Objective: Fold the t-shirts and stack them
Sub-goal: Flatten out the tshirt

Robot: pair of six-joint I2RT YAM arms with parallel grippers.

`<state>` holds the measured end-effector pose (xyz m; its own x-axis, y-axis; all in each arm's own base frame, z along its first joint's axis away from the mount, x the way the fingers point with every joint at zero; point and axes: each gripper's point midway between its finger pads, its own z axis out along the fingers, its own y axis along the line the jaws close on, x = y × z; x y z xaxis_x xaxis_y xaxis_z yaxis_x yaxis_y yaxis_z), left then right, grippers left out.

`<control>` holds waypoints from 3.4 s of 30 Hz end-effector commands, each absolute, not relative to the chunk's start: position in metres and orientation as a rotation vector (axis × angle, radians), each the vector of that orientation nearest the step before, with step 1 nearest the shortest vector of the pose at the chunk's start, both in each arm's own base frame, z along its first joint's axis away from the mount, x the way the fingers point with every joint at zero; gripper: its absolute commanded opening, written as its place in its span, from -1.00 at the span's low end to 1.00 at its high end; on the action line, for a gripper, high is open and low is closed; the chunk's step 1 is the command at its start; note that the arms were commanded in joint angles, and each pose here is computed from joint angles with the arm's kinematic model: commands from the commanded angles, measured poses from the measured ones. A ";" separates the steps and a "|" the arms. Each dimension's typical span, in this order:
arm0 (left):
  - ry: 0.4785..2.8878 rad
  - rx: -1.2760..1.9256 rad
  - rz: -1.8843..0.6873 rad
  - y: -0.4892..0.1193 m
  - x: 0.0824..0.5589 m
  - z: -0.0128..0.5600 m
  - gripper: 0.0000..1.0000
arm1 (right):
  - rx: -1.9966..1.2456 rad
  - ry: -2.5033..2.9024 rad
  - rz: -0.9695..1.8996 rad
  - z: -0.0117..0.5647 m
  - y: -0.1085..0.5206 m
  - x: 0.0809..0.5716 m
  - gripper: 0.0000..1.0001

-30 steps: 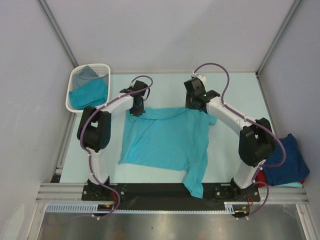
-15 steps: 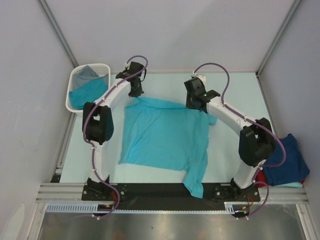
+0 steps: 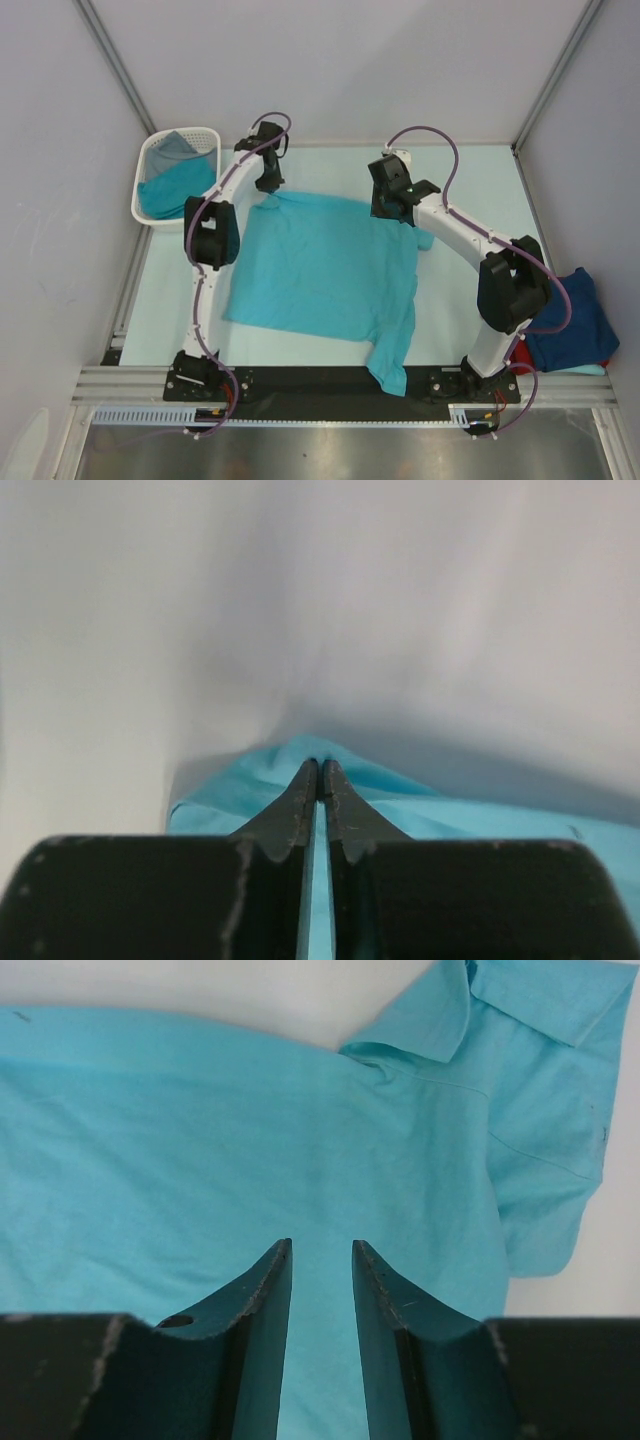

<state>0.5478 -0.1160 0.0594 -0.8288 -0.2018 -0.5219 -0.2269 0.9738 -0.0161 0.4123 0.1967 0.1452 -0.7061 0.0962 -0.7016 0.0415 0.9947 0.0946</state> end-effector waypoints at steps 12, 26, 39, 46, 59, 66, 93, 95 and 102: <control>2.331 -0.342 -0.006 -0.114 0.542 0.183 0.32 | 0.138 2.268 0.094 0.179 0.192 0.422 -0.05; 2.567 -0.142 -0.058 -0.174 0.410 0.101 0.29 | 0.377 2.321 -0.024 0.145 0.114 0.485 -0.14; 2.589 -0.065 -0.157 -0.195 0.373 0.103 0.28 | 0.424 2.393 -0.110 0.101 0.104 0.533 -0.13; 2.617 -0.026 -0.124 -0.194 0.351 0.095 0.28 | 0.508 2.418 -0.157 0.082 0.069 0.534 -0.14; 2.643 0.006 -0.119 -0.198 0.344 0.084 0.27 | 0.592 2.525 -0.186 0.028 0.042 0.503 -0.11; 2.643 0.019 -0.115 -0.202 0.344 0.085 0.25 | 0.599 2.537 -0.164 0.023 0.043 0.505 -0.13; 2.693 0.068 -0.082 -0.208 0.333 0.074 0.19 | 0.689 2.448 -0.213 0.038 0.017 0.567 -1.00; 2.699 0.071 -0.079 -0.207 0.331 0.074 0.19 | 0.688 2.393 -0.189 0.055 0.017 0.587 -1.00; 2.708 0.077 -0.075 -0.206 0.328 0.076 0.18 | 0.688 2.359 -0.136 0.060 0.020 0.613 -1.00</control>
<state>0.3234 -0.1988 0.0626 -0.9178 0.0432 -0.3946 0.0574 0.9981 -0.0242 0.6010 0.0279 0.0454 -0.6700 0.4302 -0.6050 0.4987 0.8645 0.0624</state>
